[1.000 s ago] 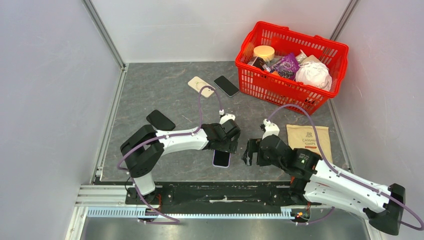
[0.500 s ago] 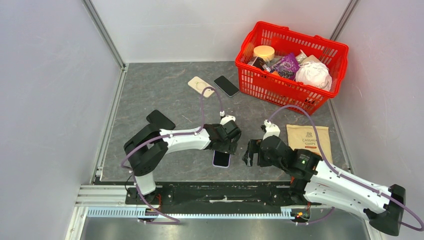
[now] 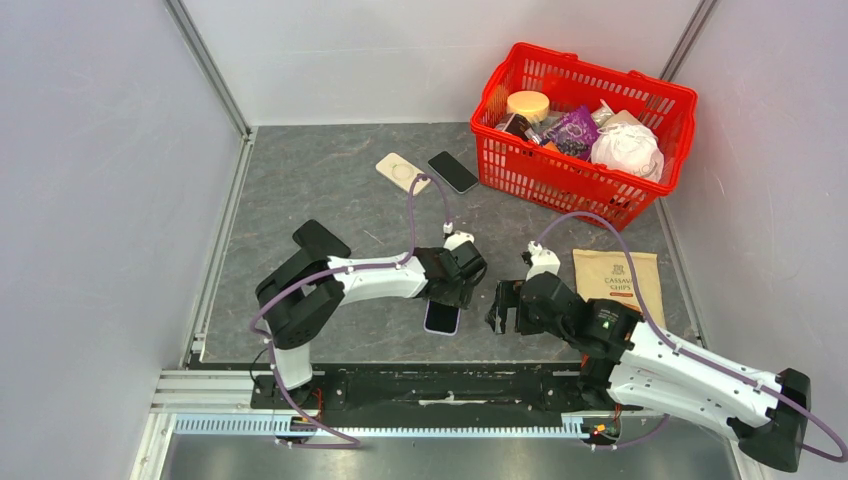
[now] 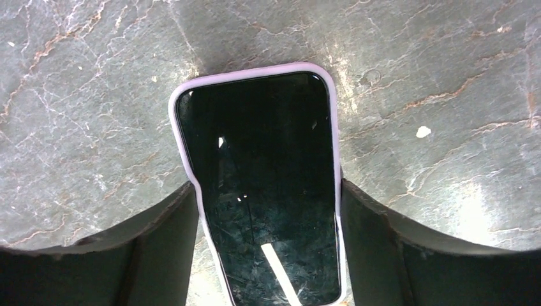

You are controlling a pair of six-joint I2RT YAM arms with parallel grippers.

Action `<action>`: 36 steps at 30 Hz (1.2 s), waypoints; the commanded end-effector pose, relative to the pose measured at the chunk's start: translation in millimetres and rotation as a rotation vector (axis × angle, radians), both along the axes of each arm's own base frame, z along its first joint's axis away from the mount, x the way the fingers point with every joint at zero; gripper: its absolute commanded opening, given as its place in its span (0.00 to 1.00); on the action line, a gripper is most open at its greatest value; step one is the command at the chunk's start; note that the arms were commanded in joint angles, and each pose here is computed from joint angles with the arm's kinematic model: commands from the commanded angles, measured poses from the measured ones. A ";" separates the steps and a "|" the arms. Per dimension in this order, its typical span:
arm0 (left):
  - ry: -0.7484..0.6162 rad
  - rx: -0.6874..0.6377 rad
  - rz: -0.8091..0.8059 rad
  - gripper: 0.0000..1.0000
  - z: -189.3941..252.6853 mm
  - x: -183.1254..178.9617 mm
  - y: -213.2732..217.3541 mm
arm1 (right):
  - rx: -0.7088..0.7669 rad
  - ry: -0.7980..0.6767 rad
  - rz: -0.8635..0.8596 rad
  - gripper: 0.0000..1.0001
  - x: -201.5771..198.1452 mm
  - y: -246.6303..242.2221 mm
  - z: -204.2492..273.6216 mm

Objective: Put the phone into the phone case

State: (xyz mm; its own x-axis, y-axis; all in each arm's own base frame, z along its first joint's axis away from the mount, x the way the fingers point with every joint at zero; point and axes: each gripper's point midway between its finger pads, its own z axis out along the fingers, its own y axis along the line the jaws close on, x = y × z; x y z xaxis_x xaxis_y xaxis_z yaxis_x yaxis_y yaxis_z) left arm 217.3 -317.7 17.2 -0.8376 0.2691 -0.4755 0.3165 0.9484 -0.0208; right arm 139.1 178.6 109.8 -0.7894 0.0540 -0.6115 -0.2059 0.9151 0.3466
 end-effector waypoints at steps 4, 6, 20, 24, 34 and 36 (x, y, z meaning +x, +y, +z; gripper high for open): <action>-0.033 -0.016 0.082 0.46 5.4 13.5 10.9 | 0.026 -0.022 -0.021 0.93 2.5 -1.4 4.2; -0.040 -0.030 0.109 0.41 9.9 19.1 16.8 | 0.026 -0.020 -0.021 0.92 2.4 -1.6 3.7; -0.152 -0.141 0.472 0.36 69.6 127.5 95.5 | -0.002 0.001 0.000 0.92 2.0 2.4 -5.7; -0.181 -0.133 0.603 0.36 76.4 166.0 134.2 | -0.010 0.022 0.016 0.92 0.6 6.5 -10.6; -0.144 -0.142 0.781 0.36 63.3 229.9 197.6 | 0.003 0.041 0.011 0.92 -0.4 10.3 -14.0; -0.132 -0.144 0.806 0.36 57.7 235.5 208.3 | 0.005 0.043 0.011 0.92 -0.7 10.6 -14.1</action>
